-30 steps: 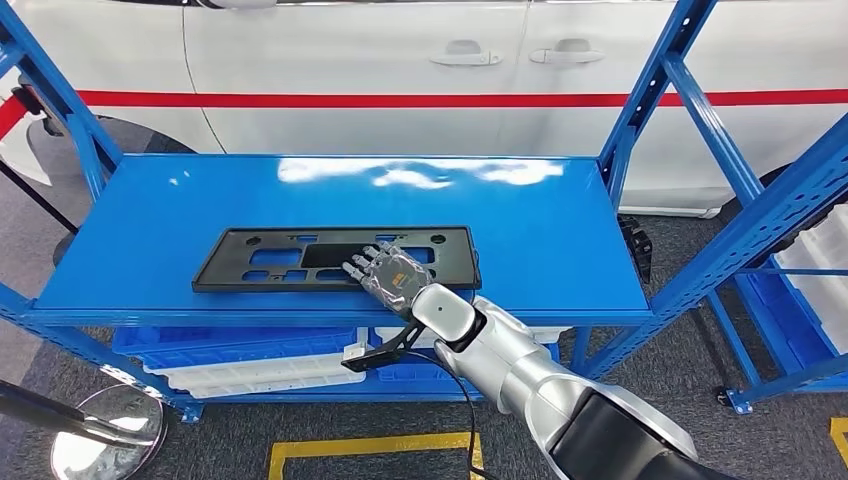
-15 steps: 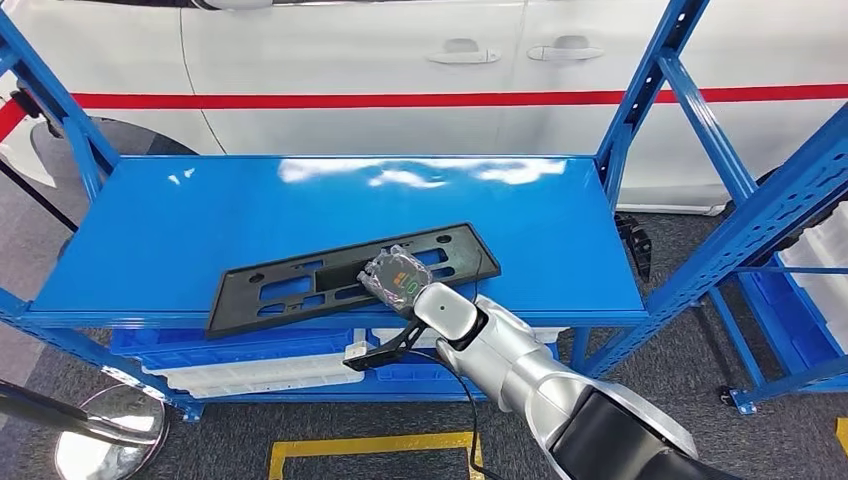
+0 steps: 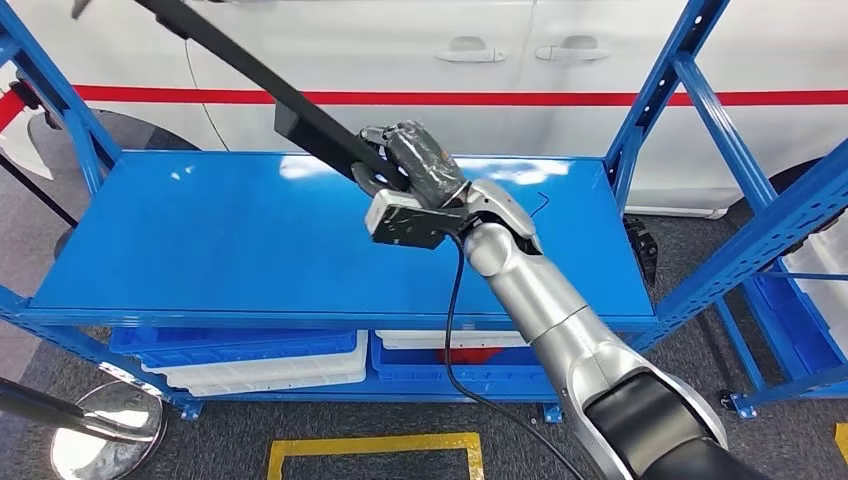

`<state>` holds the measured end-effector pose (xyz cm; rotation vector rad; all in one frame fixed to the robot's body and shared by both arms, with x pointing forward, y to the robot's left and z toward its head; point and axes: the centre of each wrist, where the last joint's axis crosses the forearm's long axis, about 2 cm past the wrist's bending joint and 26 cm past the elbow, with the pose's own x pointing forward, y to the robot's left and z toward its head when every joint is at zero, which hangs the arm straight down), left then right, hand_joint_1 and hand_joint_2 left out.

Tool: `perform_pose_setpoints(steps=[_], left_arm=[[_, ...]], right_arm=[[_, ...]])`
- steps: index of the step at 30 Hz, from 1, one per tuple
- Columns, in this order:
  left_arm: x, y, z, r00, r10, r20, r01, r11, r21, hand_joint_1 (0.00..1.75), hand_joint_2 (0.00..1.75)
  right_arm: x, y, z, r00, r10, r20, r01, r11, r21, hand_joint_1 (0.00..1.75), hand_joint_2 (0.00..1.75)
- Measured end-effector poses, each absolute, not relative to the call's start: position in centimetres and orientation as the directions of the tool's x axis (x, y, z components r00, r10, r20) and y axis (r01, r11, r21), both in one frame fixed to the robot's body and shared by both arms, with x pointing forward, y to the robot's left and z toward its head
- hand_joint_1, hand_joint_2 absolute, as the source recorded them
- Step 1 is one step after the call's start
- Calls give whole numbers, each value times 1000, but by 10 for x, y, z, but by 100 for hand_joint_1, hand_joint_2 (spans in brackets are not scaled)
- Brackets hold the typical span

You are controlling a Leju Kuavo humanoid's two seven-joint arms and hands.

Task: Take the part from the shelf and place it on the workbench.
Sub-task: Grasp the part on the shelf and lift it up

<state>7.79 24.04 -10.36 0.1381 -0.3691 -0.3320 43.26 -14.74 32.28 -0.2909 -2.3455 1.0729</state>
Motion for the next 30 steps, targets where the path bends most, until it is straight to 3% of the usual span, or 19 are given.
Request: perform_pose_setpoints(steps=[6, 13, 30], left_arm=[[78, 241, -104, 882, -322, 344, 269, 944, 193, 0, 175], [80, 238, -103, 870, -298, 394, 253, 954, 163, 0, 175], [76, 239, -104, 870, -285, 403, 247, 958, 146, 0, 175]], right_arm=[[420, -170, 364, -889, 161, 428, -138, 798, -587, 175, 175], [399, -188, 354, -776, -262, 573, -520, 779, -349, 175, 175], [380, -189, 322, -619, -396, 679, -691, 686, -229, 175, 175]])
